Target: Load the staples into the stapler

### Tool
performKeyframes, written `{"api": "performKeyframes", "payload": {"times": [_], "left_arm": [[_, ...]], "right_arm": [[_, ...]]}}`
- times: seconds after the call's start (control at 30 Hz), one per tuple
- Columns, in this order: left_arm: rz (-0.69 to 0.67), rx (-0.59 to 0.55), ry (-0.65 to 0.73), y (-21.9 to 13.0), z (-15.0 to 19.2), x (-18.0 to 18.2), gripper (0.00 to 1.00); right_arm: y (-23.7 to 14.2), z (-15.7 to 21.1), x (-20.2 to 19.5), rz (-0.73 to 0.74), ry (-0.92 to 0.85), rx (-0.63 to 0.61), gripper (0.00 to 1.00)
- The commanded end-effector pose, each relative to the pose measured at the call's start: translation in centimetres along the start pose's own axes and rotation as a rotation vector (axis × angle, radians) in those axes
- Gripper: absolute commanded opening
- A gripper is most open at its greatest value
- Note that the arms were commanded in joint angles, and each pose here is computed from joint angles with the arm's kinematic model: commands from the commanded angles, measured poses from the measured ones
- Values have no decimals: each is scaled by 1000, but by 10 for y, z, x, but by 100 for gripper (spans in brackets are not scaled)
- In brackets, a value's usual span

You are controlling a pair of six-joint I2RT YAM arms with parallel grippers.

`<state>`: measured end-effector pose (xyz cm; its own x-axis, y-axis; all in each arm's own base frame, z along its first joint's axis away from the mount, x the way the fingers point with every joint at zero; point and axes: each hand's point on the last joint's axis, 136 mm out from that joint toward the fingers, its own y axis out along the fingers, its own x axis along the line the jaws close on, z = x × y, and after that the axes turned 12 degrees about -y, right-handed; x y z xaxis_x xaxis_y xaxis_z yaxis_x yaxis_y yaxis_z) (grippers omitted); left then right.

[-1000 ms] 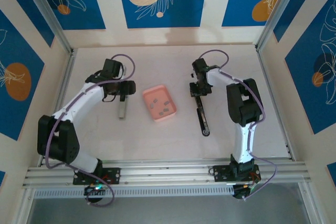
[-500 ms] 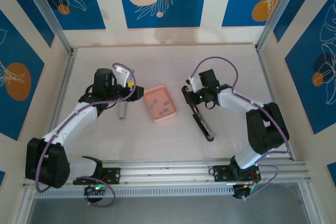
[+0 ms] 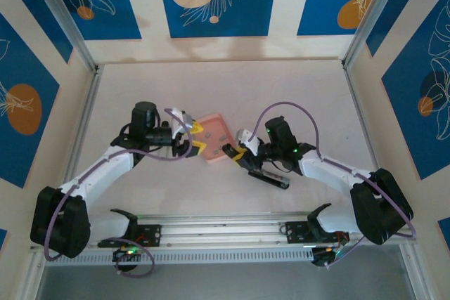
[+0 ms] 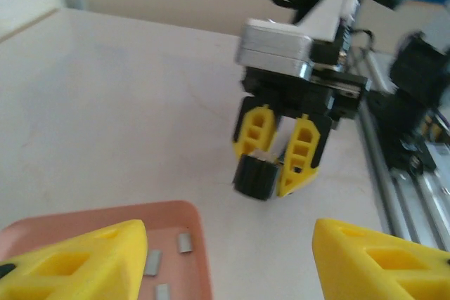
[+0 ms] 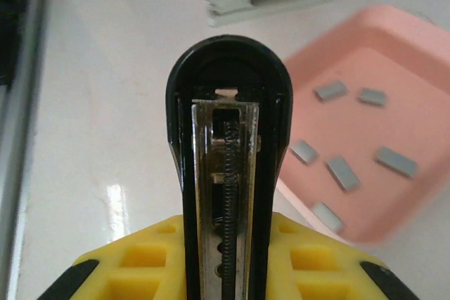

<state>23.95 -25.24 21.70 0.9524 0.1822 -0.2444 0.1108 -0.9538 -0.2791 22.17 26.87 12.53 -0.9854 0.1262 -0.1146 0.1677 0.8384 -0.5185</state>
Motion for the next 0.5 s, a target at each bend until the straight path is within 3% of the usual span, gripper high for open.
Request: {"api": "performKeyframes", "payload": {"times": [0.0,0.23,0.47], "left_arm": [[125,27,157,8,8,-32,64],[190,98,158,29,26,-48,63],[205,109,142,38,32,-52,47]], "right_arm": [[0,-35,12,-30,-171,-121,15],[11,-52,25,-60,-201,-161,15],[14,-63,31,-70,-209,-194,15]]}}
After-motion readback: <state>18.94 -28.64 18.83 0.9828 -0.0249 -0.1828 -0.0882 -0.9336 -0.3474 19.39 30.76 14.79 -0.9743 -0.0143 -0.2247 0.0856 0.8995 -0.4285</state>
